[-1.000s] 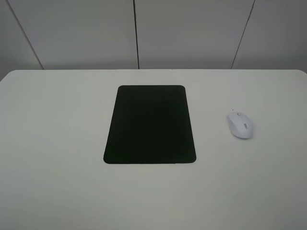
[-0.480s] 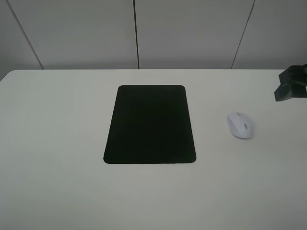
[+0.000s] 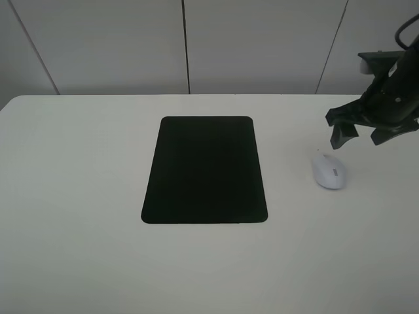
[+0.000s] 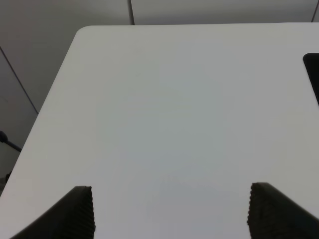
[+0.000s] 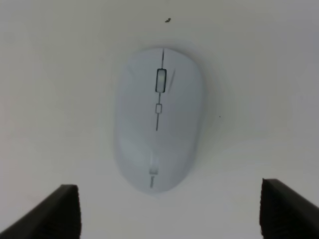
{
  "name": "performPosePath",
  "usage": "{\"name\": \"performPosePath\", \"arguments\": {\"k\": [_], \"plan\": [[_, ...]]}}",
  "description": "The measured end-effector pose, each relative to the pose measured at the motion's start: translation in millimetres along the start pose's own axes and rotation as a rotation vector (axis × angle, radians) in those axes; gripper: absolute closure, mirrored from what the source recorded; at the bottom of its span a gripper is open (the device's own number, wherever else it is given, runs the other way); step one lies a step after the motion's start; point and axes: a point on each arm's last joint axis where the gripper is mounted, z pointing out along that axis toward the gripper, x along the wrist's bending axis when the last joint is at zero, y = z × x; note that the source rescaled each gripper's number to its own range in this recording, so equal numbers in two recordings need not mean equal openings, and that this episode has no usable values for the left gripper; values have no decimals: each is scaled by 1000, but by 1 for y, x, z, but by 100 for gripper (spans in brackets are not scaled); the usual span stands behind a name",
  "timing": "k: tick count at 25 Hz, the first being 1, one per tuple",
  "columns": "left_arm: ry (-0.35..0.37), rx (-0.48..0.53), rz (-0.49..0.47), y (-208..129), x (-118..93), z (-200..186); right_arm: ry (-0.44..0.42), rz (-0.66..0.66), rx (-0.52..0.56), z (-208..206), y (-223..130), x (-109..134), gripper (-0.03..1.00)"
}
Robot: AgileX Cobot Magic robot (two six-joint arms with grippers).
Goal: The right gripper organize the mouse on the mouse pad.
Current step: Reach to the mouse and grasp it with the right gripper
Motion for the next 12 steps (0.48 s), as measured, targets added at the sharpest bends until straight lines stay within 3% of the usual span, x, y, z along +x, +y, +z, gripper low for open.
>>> {"name": "performPosePath", "arguments": {"k": [12], "plan": [[0,0,0,0,0,0,33,-18,63,44,9,17,13]]}}
